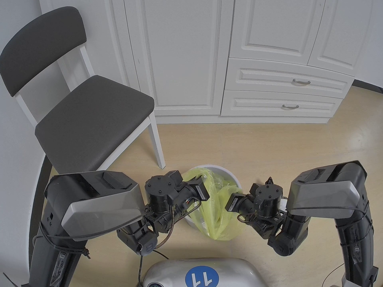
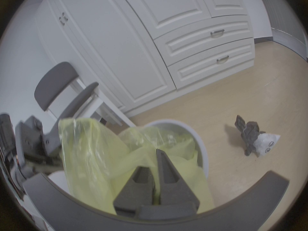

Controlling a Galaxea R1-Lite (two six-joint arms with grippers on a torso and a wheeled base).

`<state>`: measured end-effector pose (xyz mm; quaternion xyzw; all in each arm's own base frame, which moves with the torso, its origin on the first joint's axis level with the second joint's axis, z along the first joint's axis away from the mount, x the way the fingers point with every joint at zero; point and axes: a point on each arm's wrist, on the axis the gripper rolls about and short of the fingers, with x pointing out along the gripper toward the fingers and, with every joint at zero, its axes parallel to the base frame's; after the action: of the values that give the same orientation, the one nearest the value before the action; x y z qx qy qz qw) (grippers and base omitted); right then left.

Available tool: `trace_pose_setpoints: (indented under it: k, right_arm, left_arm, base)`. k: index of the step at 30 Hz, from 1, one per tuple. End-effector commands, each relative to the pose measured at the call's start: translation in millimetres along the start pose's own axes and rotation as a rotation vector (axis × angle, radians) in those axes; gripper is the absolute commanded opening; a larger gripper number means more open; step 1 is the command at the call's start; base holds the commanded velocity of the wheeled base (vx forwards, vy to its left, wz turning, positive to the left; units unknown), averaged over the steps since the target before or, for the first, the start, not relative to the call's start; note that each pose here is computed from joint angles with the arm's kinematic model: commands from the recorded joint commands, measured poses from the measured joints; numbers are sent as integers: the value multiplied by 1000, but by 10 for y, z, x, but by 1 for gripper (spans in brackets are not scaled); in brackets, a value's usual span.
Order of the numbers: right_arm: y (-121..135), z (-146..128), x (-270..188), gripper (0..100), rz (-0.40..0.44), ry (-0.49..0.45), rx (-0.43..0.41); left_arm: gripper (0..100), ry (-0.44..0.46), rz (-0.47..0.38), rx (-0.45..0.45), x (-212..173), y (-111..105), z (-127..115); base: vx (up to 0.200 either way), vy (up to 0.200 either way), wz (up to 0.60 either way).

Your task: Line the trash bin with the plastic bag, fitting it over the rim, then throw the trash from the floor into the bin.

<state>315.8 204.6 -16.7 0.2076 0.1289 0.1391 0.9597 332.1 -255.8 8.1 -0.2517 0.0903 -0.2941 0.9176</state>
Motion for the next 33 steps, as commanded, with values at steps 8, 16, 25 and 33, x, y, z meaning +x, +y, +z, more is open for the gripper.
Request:
trace_pose_setpoints:
  k: [8,16,25,33]
  right_arm:
    - [59,426,-127,0,8,-111,36]
    - [64,527,-158,0,0,-140,42]
    - [2,420,-90,0,-18,-119,29]
    - [-92,352,37,0,-39,-121,23]
  left_arm:
    - [0,29,-238,58,236,-276,-92]
    - [0,55,-266,88,395,-176,-210]
    - [0,38,-225,89,612,164,-323]
    - [0,58,-231,88,703,304,-539]
  base:
    - [0,0,0]
    - [0,0,0]
    - [0,0,0]
    - [0,0,0]
